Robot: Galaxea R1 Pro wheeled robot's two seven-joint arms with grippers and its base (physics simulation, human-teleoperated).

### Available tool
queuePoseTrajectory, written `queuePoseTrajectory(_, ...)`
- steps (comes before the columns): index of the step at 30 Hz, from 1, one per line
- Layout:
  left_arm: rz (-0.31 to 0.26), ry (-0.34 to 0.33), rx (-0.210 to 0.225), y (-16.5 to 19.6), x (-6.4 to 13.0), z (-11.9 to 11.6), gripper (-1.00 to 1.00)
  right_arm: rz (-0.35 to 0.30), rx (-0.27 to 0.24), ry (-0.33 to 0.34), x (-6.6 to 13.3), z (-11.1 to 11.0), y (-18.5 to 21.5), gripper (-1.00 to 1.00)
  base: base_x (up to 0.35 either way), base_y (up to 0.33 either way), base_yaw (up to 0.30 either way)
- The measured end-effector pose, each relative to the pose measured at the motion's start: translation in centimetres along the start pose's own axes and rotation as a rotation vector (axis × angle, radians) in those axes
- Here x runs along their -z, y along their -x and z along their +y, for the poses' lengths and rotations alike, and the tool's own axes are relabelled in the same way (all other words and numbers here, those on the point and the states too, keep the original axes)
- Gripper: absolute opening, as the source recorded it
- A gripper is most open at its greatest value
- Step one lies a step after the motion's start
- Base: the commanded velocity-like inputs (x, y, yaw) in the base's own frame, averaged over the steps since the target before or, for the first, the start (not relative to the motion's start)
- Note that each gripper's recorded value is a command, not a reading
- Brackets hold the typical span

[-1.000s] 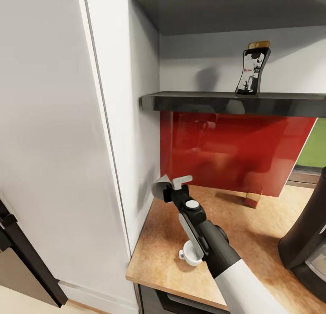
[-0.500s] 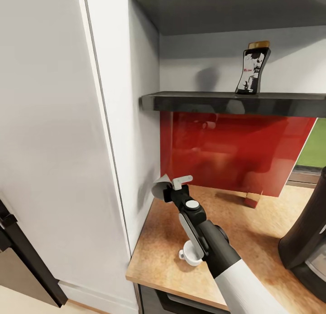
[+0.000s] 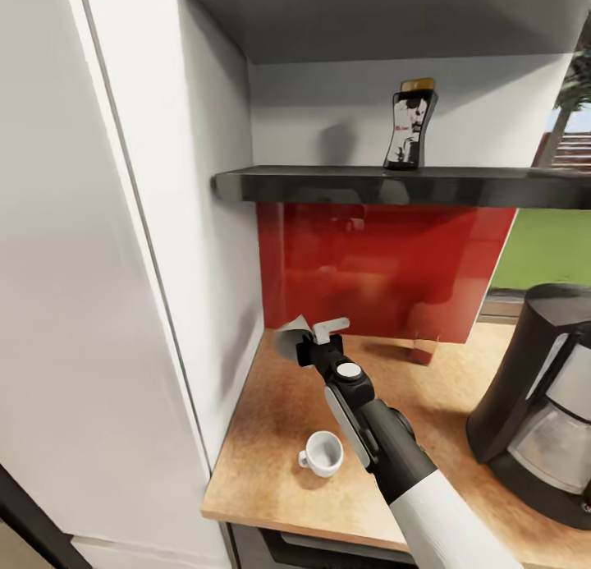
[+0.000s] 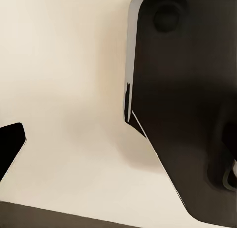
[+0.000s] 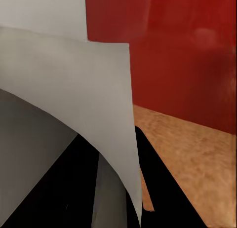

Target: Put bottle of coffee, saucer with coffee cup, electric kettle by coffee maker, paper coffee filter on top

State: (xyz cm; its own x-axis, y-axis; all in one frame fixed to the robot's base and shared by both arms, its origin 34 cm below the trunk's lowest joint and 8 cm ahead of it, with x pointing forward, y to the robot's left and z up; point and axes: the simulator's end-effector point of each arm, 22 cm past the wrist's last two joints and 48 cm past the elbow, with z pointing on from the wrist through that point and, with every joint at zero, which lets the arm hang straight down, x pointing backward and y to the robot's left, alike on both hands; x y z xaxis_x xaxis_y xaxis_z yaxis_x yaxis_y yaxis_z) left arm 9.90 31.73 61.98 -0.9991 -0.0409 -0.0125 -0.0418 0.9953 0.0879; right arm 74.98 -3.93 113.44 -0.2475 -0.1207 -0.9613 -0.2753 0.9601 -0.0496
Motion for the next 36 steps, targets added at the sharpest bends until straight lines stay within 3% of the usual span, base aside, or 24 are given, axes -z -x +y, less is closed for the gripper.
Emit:
queuePoseTrajectory(10,-0.002,0.000,0.002,0.1,0.0,0.0,1.00,0.000,0.000,0.001,0.0,0.0,0.0,-1.00,-0.042,0.028,-0.273)
queuePoseTrajectory(19,-0.007,0.001,0.002,0.4,0.0,0.1,1.00,-0.001,-0.005,0.005,0.1,0.2,-0.8,-1.00,-0.159,0.243,-0.030)
queuePoseTrajectory(28,-0.019,0.002,0.001,0.8,0.0,0.1,1.00,-0.192,-0.068,0.003,1.6,0.5,-0.7,-1.00,-0.006,0.132,0.000)
queuePoseTrajectory(36,-0.020,0.004,0.001,0.9,0.0,0.3,1.00,-0.271,-0.083,-0.010,2.5,-0.1,0.8,-1.00,0.000,0.006,0.000)
